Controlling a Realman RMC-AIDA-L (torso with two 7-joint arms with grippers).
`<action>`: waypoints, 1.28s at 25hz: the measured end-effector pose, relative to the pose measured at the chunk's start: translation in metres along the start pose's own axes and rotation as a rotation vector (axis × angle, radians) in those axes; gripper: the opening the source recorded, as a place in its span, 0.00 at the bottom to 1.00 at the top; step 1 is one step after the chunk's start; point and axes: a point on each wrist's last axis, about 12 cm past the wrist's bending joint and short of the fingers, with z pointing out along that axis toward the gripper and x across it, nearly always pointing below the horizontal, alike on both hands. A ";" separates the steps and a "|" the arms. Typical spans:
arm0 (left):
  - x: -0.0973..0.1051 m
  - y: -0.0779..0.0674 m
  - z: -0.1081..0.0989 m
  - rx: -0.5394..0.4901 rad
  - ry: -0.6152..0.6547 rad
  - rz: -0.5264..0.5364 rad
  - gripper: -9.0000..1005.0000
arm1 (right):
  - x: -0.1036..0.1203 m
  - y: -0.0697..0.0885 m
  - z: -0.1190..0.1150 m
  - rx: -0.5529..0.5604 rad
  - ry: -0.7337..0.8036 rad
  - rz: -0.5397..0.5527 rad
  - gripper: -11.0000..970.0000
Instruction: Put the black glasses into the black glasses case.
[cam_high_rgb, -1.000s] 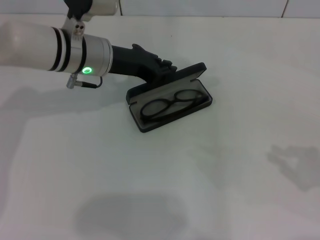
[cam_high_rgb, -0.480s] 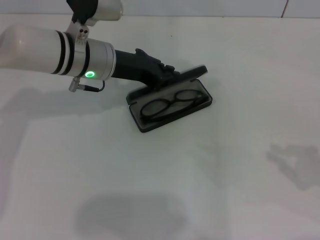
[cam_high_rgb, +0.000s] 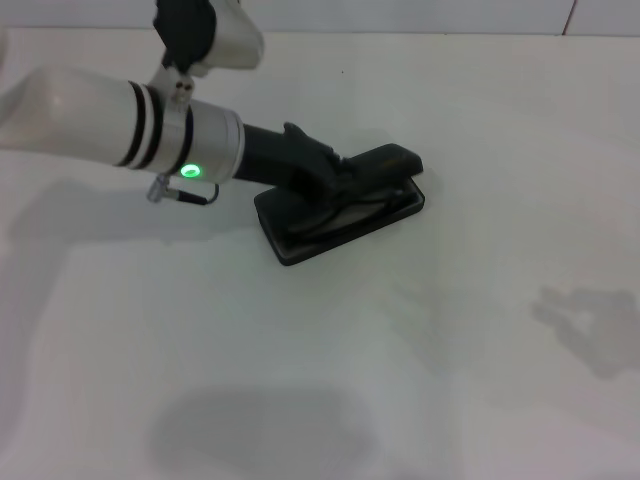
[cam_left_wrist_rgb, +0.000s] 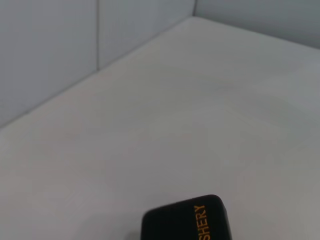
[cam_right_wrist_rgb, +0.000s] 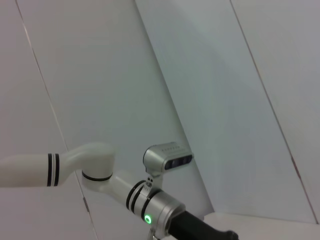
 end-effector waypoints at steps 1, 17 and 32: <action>0.001 -0.002 0.002 0.004 0.008 0.005 0.26 | 0.000 0.000 0.000 0.000 0.000 0.000 0.20; -0.037 -0.047 -0.043 0.304 -0.241 0.130 0.30 | 0.001 0.001 -0.004 0.003 0.009 0.007 0.20; 0.056 -0.029 -0.160 0.320 -0.485 0.070 0.53 | -0.028 -0.010 0.128 -0.445 -0.027 -0.107 0.57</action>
